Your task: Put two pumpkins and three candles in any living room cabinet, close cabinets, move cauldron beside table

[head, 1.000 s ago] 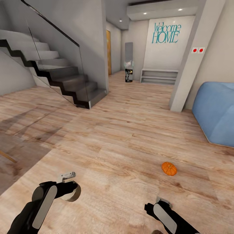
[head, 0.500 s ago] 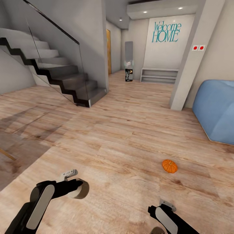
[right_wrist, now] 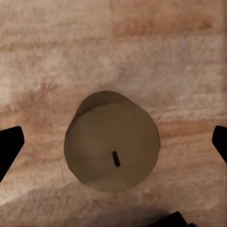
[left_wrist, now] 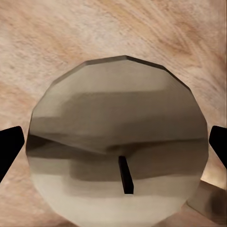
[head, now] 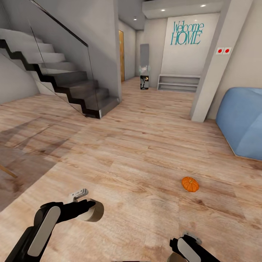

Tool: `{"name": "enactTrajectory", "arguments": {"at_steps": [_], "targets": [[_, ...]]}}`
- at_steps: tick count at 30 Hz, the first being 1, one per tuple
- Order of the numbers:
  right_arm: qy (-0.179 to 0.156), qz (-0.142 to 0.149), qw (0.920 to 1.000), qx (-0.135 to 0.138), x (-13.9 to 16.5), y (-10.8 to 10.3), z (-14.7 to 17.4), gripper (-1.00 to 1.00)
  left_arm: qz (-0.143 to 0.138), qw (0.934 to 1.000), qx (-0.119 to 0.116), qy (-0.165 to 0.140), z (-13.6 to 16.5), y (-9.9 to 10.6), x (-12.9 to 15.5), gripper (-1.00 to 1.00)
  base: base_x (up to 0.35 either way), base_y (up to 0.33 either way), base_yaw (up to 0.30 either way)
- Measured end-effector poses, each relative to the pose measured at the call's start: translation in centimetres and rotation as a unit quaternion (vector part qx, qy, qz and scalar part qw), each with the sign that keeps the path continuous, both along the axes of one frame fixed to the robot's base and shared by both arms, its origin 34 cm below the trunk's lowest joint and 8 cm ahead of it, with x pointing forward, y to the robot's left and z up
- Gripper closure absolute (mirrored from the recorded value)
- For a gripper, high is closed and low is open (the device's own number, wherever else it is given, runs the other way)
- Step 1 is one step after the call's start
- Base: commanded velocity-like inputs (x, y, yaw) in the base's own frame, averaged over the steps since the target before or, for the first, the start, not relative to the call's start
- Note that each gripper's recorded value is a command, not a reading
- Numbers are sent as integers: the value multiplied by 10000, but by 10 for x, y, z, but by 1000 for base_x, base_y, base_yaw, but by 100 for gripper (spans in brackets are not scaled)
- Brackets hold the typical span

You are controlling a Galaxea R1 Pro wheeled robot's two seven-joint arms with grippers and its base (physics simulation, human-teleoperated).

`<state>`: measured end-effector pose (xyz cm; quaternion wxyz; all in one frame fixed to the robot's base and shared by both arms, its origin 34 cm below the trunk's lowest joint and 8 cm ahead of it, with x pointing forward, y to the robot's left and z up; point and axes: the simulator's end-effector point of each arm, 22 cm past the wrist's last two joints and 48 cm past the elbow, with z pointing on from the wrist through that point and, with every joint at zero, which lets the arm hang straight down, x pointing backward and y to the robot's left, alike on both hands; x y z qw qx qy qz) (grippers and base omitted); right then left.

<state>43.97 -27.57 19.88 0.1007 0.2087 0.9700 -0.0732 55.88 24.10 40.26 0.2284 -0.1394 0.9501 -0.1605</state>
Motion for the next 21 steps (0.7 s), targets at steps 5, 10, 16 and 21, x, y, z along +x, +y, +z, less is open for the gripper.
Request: {"name": "enactTrajectory", "arguments": {"at_steps": [5,10,16,21], "targets": [[-142,-6,9999,-13,5,-1,0,-100,-6,10000,-24,4,0,-1,0,100,-160,0,0],[-220,69,9997,46,9,2,0,-100,-12,10000,-21,3,0,-2,0,100,-108,0,0],[-243,82,9997,43,10,2,0,-100,-13,10000,-18,8,0,-2,0,100,-18,2,0],[-462,26,9989,71,18,3,2,-100,-17,10000,-18,9,0,-2,-1,100,-38,15,0]]}}
